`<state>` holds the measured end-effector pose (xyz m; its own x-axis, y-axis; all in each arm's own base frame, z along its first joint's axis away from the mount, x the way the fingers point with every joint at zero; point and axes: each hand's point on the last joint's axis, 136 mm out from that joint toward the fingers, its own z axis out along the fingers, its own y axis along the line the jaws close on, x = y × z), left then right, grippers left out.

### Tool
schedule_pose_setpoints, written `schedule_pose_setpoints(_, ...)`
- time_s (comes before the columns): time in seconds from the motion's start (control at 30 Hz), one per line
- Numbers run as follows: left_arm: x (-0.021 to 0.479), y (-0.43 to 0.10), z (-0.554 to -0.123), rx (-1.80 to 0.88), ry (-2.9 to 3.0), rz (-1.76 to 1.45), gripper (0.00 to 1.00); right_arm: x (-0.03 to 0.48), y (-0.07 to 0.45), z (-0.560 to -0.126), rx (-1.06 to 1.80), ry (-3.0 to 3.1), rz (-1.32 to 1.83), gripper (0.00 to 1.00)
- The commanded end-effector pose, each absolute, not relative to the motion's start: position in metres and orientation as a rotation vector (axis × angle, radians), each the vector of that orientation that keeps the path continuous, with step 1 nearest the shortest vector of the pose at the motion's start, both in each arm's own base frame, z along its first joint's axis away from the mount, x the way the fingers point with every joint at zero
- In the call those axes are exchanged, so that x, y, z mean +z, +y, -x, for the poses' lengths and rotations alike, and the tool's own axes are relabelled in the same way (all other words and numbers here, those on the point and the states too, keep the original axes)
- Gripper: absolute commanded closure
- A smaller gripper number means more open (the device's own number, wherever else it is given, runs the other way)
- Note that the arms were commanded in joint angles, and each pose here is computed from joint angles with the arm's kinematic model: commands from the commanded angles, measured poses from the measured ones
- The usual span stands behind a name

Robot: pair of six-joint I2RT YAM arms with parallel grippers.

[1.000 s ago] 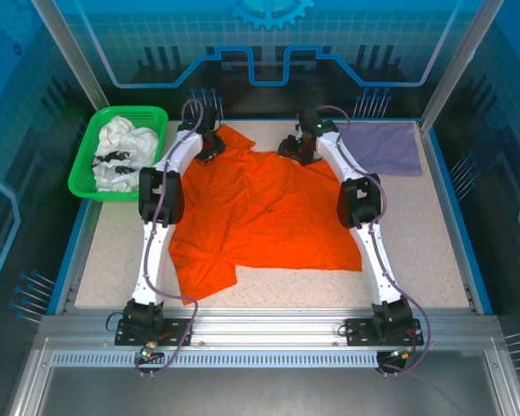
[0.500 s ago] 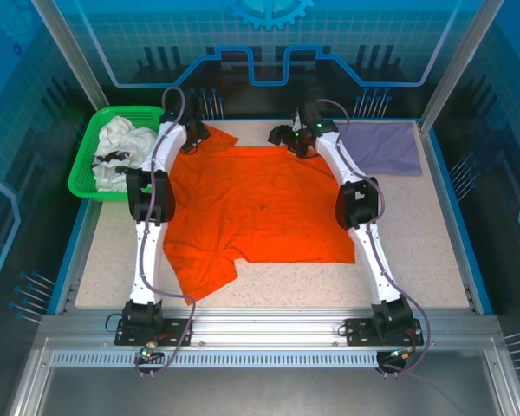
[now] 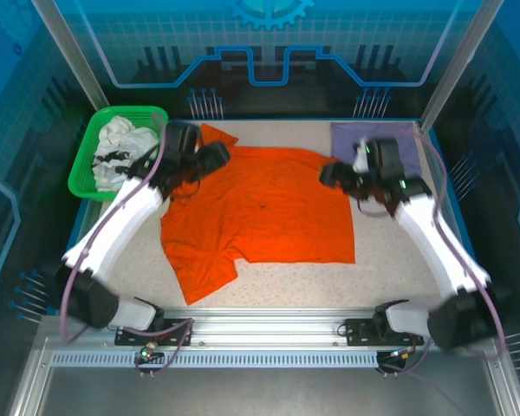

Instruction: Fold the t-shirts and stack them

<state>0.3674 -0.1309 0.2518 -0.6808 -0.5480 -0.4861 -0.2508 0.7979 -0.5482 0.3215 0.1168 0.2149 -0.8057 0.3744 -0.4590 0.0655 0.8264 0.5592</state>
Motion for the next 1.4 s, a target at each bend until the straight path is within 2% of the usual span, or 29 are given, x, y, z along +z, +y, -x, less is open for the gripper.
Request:
schedule_pose_setpoints(0.0, 0.172, -0.119, -0.304, -0.513, 2.528, 0.722, 0.33, 0.118, 0.084, -0.261, 0.653, 2.618, -0.557, 0.33)
schedule_pose_setpoints(0.1, 0.145, -0.103, -0.239, -0.463, 2.601, 0.721, 0.38, 0.086, 0.068, -0.218, 0.621, 2.654, -0.629, 0.40)
schedule_pose_setpoints(0.2, 0.115, -0.091, -0.183, -0.448, 2.658, 0.778, 0.42, 0.062, 0.061, -0.196, 0.598, 2.697, -0.673, 0.43)
schedule_pose_setpoints(0.3, 0.084, -0.077, -0.144, -0.393, 2.688, 0.857, 0.46, 0.044, 0.062, -0.192, 0.621, 2.716, -0.707, 0.52)
schedule_pose_setpoints(0.4, 0.060, -0.075, -0.120, -0.396, 2.727, 0.904, 0.50, 0.033, 0.061, -0.197, 0.618, 2.730, -0.703, 0.55)
schedule_pose_setpoints(0.7, 0.035, -0.065, -0.096, -0.228, 2.810, 0.916, 0.56, 0.030, 0.053, -0.204, 0.582, 2.707, -0.718, 0.59)
schedule_pose_setpoints(1.13, 0.005, -0.076, -0.093, -0.286, 2.838, 0.970, 0.56, 0.022, 0.043, -0.204, 0.494, 2.756, -0.768, 0.63)
schedule_pose_setpoints(1.27, 0.002, -0.077, -0.094, -0.295, 2.836, 0.977, 0.60, 0.018, 0.043, -0.204, 0.482, 2.775, -0.779, 0.66)
schedule_pose_setpoints(1.37, 0.001, -0.077, -0.094, -0.297, 2.833, 0.979, 0.63, 0.017, 0.043, -0.206, 0.484, 2.782, -0.779, 0.72)
